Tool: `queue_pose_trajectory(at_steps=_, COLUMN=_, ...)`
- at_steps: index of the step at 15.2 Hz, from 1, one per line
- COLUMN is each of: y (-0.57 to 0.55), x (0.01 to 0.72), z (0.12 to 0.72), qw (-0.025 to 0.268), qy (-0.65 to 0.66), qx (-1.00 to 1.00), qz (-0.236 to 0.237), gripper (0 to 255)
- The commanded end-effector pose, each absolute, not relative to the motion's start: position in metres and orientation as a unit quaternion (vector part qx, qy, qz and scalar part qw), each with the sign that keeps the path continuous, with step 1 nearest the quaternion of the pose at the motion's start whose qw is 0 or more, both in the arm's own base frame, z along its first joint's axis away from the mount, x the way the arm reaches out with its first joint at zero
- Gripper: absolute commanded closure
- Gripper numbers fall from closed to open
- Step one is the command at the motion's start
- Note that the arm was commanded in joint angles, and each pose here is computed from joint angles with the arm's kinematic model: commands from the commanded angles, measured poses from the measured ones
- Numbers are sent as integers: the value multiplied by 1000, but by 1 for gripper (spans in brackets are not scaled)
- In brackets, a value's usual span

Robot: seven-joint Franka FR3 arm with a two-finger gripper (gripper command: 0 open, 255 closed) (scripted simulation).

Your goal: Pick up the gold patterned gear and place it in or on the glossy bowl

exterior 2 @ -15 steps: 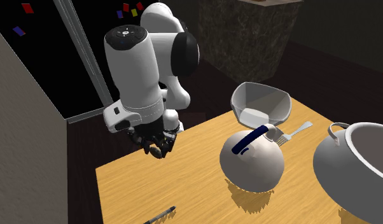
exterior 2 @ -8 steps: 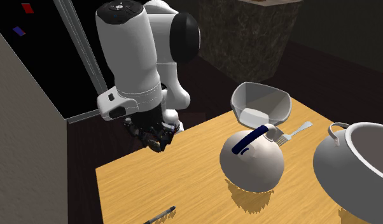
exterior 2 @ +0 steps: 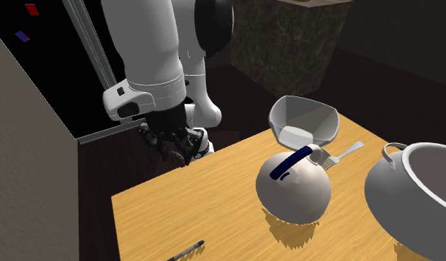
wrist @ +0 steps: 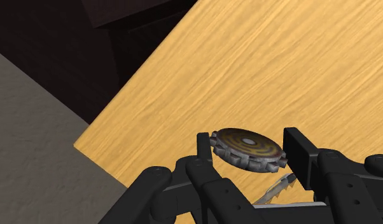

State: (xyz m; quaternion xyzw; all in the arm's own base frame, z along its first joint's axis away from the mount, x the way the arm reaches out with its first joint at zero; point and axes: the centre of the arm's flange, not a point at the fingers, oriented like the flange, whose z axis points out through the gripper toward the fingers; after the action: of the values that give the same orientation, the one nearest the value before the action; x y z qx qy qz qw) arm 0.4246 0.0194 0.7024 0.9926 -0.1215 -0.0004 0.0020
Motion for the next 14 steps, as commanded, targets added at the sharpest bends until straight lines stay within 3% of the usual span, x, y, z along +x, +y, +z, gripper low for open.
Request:
queue_pose_trajectory(at_steps=1, y=19, x=425, z=714, qw=2, qy=-122, qx=993, qz=-1, gripper=255)
queue_pose_trajectory(at_steps=14, y=54, x=406, z=764, qw=2, qy=-122, qx=993, qz=-1, gripper=255)
